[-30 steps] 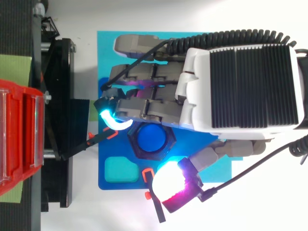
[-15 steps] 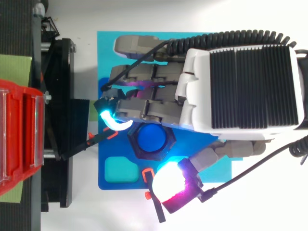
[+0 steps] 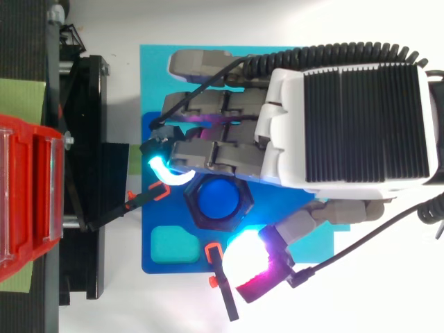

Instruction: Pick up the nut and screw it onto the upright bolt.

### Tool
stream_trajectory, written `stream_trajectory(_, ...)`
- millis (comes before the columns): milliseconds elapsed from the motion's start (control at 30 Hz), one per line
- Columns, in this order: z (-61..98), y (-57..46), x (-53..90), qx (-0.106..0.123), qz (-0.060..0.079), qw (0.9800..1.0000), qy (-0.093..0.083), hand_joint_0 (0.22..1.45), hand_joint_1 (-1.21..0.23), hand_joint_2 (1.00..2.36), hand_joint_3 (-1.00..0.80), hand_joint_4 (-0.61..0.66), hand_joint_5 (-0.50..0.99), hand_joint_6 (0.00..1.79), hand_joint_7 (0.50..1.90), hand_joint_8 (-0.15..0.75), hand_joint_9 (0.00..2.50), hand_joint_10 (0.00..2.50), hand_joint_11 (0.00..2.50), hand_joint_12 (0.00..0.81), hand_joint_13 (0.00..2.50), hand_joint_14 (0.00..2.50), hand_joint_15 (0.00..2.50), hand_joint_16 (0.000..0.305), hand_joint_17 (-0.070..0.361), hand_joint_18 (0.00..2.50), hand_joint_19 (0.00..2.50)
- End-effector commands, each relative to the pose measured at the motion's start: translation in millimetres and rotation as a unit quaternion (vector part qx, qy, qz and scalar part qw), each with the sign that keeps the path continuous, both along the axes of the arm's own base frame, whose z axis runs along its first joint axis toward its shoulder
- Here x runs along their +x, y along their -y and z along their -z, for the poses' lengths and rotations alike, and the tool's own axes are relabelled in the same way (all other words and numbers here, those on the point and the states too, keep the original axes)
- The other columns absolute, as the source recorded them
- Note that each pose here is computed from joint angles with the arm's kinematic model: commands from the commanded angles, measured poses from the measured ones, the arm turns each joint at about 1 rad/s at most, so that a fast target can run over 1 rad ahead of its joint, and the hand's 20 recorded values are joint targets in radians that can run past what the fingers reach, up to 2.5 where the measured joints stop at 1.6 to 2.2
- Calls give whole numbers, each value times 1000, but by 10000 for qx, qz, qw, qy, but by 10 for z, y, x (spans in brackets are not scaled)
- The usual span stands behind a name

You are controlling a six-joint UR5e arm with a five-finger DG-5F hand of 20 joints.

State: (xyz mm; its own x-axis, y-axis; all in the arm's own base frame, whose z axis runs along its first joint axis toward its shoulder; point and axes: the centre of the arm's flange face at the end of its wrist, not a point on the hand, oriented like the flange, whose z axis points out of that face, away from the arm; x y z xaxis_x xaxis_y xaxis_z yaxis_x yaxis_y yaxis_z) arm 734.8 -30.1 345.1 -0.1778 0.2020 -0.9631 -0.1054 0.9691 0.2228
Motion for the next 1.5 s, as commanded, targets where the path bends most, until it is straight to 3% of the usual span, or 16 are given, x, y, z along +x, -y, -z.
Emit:
stream_trajectory(0, 16, 26, -19, -5, 27, 10000, -78, 515, -360, 1000, -500, 237, -148, 502, 762, 259, 564, 0, 0, 280, 345, 0, 0, 28, 64, 0, 0)
stream_trajectory(233, 35, 65, -46, -44, 54, 9998, -189, 515, -362, 1000, -500, 237, -148, 502, 764, 257, 563, 0, 0, 280, 345, 0, 0, 28, 64, 0, 0)
stream_trajectory(467, 36, 67, -48, -47, 61, 9998, -196, 516, -364, 1000, -500, 260, -119, 504, 950, 261, 584, 0, 0, 276, 364, 0, 0, 28, 63, 0, 0)
stream_trajectory(1033, 40, 96, -56, -45, 62, 9997, -219, 527, -379, 1000, -500, 249, -34, 503, 1235, 280, 736, 0, 0, 257, 464, 0, 0, 23, 53, 58, 0)
stream_trajectory(1467, 47, 198, -73, -50, 131, 9996, -265, 535, -385, 1000, -500, 191, 15, 501, 1295, 277, 851, 0, 0, 245, 522, 0, 0, 21, 47, 118, 0)
